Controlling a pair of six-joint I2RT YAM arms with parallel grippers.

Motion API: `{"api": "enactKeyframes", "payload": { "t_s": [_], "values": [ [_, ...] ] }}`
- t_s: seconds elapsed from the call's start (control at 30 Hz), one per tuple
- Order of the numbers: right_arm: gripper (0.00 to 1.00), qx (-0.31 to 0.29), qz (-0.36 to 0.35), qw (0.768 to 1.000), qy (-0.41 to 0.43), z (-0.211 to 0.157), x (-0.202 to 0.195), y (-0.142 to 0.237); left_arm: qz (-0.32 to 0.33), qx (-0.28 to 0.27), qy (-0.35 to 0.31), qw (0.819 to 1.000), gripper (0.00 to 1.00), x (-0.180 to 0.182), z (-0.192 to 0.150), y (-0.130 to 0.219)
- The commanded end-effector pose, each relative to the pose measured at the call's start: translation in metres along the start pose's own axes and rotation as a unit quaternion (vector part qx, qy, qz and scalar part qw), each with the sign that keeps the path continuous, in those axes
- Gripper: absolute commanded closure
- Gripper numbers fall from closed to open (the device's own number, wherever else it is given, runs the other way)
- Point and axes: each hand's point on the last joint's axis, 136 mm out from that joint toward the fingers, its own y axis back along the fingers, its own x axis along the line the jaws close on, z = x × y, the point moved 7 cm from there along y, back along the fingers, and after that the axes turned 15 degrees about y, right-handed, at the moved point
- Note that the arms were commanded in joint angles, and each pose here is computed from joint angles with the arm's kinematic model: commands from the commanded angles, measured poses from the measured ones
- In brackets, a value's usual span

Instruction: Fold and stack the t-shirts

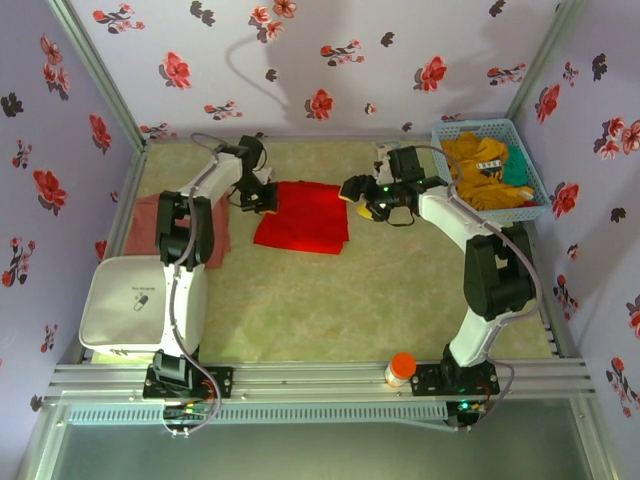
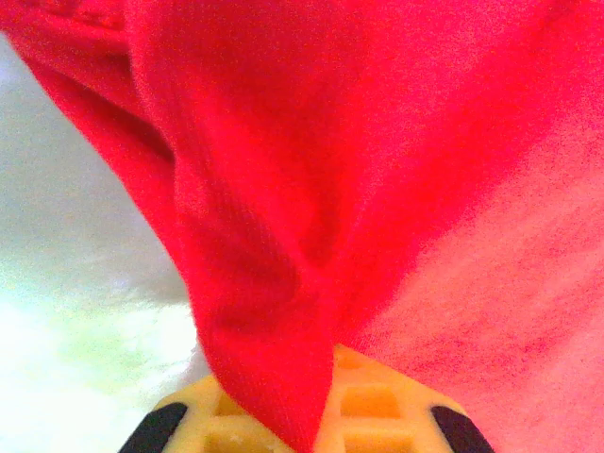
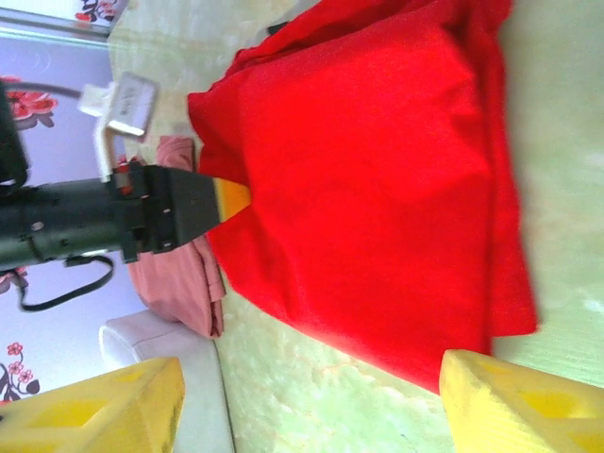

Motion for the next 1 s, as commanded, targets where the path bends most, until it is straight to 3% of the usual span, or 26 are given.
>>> {"api": "enactKeyframes", "payload": {
  "t_s": [0.0, 0.23, 0.5, 0.77, 0.97],
  "values": [
    [0.29, 0.001, -0.017, 1.0, -0.01, -0.006, -0.007, 0.007, 0.027, -0.047, -0.019, 0.998, 1.0, -0.011, -0.003, 0.049],
    [0.29, 0.005, -0.024, 1.0, -0.017, -0.015, -0.014, 0.009, 0.043, -0.064, -0.05, 0.996, 1.0, -0.019, -0.015, 0.099],
    [0.29, 0.012, -0.026, 0.999, -0.024, -0.021, -0.019, 0.006, 0.104, -0.091, -0.085, 0.987, 1.0, -0.016, -0.033, 0.159],
    [0.3, 0.02, -0.024, 0.999, -0.035, -0.026, -0.024, 0.001, 0.157, -0.101, -0.098, 0.978, 1.0, -0.005, -0.051, 0.193],
    [0.3, 0.024, -0.024, 0.999, -0.034, -0.028, -0.024, 0.002, 0.159, -0.117, -0.074, 0.977, 1.0, 0.0, -0.062, 0.217]
  ]
}}
